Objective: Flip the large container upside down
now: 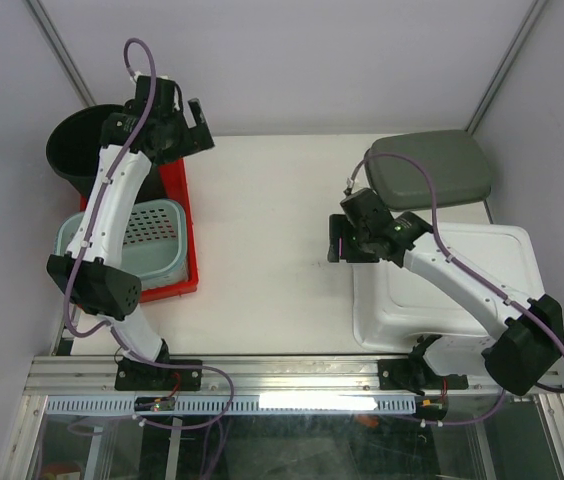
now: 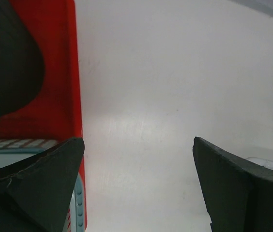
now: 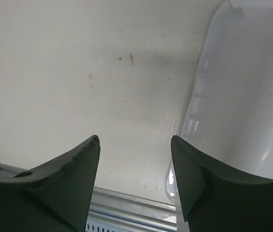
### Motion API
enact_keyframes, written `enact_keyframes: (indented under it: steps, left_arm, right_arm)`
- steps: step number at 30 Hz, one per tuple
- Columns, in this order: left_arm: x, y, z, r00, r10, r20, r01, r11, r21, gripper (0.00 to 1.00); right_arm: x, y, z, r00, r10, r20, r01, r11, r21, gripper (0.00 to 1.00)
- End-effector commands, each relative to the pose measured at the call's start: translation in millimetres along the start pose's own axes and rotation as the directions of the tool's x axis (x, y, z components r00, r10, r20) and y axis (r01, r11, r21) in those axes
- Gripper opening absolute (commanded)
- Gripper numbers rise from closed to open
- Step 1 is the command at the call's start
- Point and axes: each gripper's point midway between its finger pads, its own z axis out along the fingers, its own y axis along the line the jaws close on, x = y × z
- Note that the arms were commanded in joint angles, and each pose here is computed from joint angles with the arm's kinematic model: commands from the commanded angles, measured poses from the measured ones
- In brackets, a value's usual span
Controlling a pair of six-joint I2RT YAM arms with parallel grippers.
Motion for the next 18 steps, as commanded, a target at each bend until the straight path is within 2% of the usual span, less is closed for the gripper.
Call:
enact_keyframes:
  steps: [1, 4, 7, 9, 12, 14, 18]
  left_arm:
    - [24.8, 33.9, -24.0, 0.999, 0.035, -0.022, -0.038, 0.988, -0.148, 0.99]
    - [43.2, 54.0, -31.6, 0.998, 0.033, -0.044, -0.042, 0.976, -0.214, 0.99]
    - [53.1, 66.5, -46.1, 0.998, 0.025, -0.052, -0.038, 0.966, -0.255, 0.99]
    - [63.1, 74.0, -56.5, 0.996, 0.035, -0.087, -0.058, 0.957, -0.283, 0.99]
    - [73.6, 91.7, -67.0, 0.995, 0.052, -0.080, -0.076, 0.935, -0.346, 0.99]
    - [86.4, 100.8, -63.0, 0.992, 0.054, -0.116, -0.094, 0.921, -0.377, 0.99]
    - [102.4, 101.8, -71.6, 0.989, 0.038, -0.142, -0.087, 0.928, -0.362, 0.99]
  right_arm:
    - [1.7, -34.2, -1.3, 0.999, -0.025, 0.026, 0.020, 0.985, 0.171, 0.62]
    - [2.8, -45.7, -3.6, 0.999, -0.029, 0.021, 0.024, 0.972, 0.233, 0.57]
    - [2.2, -43.7, -3.3, 1.000, -0.010, 0.026, 0.004, 0.974, 0.228, 0.54]
    - [7.2, -48.2, -1.6, 1.000, -0.005, 0.003, 0.004, 0.968, 0.252, 0.53]
    - [16.7, -69.3, 1.3, 0.999, -0.014, -0.029, 0.023, 0.934, 0.357, 0.54]
    - [21.0, -80.5, -0.3, 0.999, -0.016, -0.047, 0.034, 0.908, 0.416, 0.55]
    - [16.6, -87.9, -8.5, 1.000, -0.016, -0.024, 0.025, 0.888, 0.459, 0.55]
